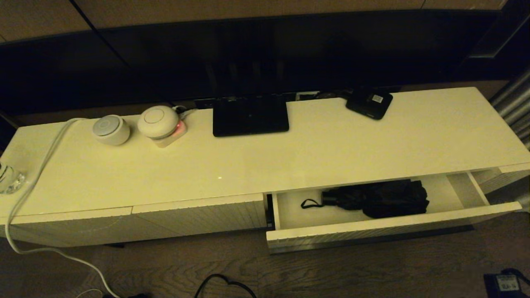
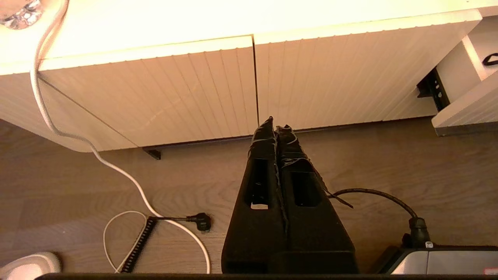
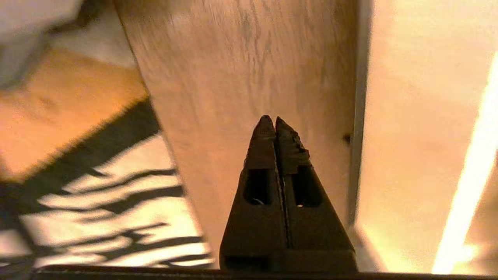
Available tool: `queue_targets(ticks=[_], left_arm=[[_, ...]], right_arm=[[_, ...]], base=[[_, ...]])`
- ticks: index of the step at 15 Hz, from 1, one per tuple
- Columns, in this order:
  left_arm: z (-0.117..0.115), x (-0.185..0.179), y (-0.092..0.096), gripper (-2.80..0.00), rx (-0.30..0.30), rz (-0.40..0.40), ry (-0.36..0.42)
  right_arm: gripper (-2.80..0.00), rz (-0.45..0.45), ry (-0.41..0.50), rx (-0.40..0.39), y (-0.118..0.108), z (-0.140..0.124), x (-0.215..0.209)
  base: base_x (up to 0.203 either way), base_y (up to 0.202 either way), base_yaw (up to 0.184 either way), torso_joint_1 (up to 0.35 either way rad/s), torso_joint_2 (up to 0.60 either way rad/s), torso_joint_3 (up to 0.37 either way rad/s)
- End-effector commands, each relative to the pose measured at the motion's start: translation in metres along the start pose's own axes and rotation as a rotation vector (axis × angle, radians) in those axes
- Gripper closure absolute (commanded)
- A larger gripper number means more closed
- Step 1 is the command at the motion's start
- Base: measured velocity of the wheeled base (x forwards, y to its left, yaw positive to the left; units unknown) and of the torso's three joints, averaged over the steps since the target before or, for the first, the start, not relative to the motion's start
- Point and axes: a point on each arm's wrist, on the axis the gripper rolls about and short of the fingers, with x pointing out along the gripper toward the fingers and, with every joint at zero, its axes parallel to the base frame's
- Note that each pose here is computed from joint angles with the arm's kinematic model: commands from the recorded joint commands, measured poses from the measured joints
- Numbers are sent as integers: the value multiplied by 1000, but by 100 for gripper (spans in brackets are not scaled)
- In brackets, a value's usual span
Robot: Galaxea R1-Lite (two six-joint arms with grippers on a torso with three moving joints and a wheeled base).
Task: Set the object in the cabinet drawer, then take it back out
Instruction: Open the drawer
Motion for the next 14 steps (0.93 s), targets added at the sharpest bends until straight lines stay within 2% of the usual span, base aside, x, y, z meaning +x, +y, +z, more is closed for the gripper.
queue_targets(ticks=[1, 2, 4, 6, 7, 11, 12, 14], left_arm=[[-1, 0, 0, 0, 0, 1, 3], [-1, 0, 0, 0, 0, 1, 3], [-1, 0, 0, 0, 0, 1, 3], [-1, 0, 0, 0, 0, 1, 3], [-1, 0, 0, 0, 0, 1, 3], [-1, 0, 0, 0, 0, 1, 3], [-1, 0, 0, 0, 0, 1, 3], [-1, 0, 0, 0, 0, 1, 3]], right_arm=[[0, -108, -51, 157, -9, 7, -43], [0, -122, -67, 285, -16, 10, -54], [0, -93, -68, 581, -25, 14, -67], [0, -40, -42, 891, -39, 18, -67], [0, -4, -10, 1021, -48, 21, -59], [0, 86, 118, 1423, -76, 28, -18], [0, 85, 123, 1502, -84, 30, -7], [0, 69, 113, 1588, -99, 36, 13]], base=[[0, 0, 0, 0, 0, 0], [0, 0, 0, 0, 0, 0], [0, 0, 0, 0, 0, 0], [0, 0, 0, 0, 0, 0], [0, 0, 0, 0, 0, 0], [0, 0, 0, 0, 0, 0], [0, 0, 0, 0, 0, 0], [0, 0, 0, 0, 0, 0]])
